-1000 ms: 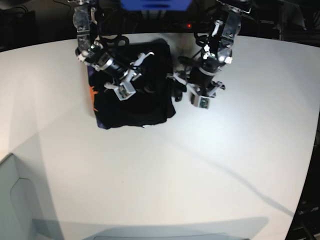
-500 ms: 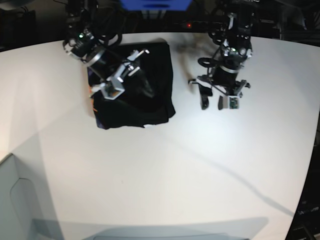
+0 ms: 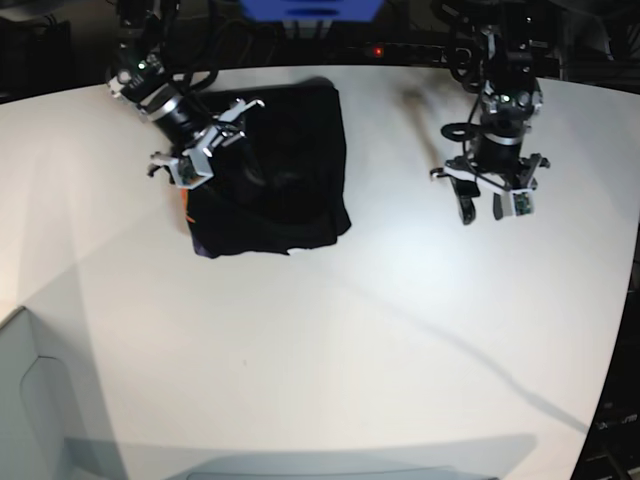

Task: Fold the T-shirt properly
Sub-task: 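Press the folded bundle flat with the right gripper, lifting the left gripper away, then grasp the bundle's sides with both grippers and square it up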

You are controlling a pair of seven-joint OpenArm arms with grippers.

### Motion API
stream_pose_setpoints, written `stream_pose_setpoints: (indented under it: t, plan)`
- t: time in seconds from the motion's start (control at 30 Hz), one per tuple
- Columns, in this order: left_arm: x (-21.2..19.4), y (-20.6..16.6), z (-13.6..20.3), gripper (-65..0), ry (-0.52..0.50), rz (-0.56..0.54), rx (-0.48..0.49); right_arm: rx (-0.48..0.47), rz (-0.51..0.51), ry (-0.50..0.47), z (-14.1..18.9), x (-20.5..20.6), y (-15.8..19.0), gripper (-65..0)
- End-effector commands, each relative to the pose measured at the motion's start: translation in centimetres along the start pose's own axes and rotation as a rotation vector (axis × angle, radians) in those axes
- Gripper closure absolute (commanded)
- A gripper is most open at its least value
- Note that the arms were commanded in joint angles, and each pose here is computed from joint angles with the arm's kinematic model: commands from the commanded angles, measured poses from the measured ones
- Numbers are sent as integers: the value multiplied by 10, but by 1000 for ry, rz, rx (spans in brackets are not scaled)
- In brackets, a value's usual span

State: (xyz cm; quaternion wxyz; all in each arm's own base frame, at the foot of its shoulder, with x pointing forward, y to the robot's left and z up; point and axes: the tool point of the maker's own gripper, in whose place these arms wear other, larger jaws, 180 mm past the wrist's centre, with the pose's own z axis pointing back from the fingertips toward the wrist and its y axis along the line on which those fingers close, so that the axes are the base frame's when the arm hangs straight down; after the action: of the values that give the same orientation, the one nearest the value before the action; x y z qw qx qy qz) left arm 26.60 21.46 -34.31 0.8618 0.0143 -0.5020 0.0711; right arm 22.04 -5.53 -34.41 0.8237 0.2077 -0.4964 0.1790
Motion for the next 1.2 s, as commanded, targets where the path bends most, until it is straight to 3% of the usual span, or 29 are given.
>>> stream_pose_setpoints:
  t: [0.0,0.1,0.33,0.5,0.67,0.9,1.17]
  plan:
    - [12,-1,2,-312,-44,-9,-6,12,-10,-39,1,7,3,-336]
    - [12,-1,2,-312,-43,-9,-6,24,-21,-23,2,0,9,-336]
    - [12,-1,2,-312,-43,-11,-6,229,-7,-14,1,-1,83,-335]
    - [13,0,2,-312,-44,-17,-5,314,-7,-27,0,4,113,-335]
    - [11,18,7,-312,-40,-9,43,320,39,-48,4,14,110,-335]
    - [12,34,10,-312,-44,-2,85,190,45,-46,0,15,62,-335]
    - [9,37,12,-312,-37,-3,93,339,-66,110,-17,-51,111,-335]
